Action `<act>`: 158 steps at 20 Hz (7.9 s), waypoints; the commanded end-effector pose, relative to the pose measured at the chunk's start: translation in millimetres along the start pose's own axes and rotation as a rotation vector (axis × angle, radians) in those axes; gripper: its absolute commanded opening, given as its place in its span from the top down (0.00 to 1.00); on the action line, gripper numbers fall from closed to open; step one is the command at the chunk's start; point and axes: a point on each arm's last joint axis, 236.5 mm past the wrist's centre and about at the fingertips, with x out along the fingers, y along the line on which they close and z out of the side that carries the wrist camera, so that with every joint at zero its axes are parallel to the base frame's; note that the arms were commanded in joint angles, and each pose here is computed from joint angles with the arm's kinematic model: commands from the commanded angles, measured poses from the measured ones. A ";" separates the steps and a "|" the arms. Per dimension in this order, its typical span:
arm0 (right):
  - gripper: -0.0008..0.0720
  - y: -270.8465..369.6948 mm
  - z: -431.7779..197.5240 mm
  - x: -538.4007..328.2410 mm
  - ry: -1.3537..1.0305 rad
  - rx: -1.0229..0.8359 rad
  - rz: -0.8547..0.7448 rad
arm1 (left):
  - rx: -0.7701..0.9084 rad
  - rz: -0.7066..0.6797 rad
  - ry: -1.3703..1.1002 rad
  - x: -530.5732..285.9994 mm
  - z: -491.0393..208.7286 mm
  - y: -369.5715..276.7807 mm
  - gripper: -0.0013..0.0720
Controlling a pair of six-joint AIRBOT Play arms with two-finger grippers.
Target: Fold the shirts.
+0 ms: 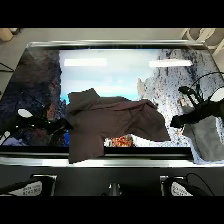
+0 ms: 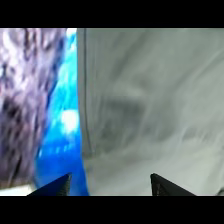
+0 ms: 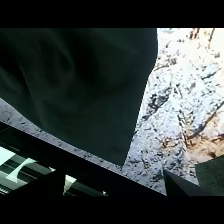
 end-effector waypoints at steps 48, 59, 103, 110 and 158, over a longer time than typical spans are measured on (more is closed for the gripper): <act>0.96 167.5 -22.9 -515.6 -1.427 -0.306 -0.929 | 0.827 -0.351 -1.843 -596.6 -181.0 -333.1 0.95; 0.96 6.7 86.1 -217.4 -0.444 -0.107 -0.311 | 0.422 0.122 -0.902 -341.0 72.4 -195.2 0.95; 0.32 -13.9 17.7 11.3 0.180 0.023 0.075 | 0.100 0.228 0.046 -91.2 12.3 15.2 0.42; 0.32 14.2 -39.7 43.5 0.179 0.077 0.162 | 0.008 0.139 0.140 -21.5 -105.4 45.4 0.42; 0.96 26.3 52.5 3.5 -0.262 0.043 0.101 | 0.284 0.133 -0.426 -125.2 21.2 -53.6 0.96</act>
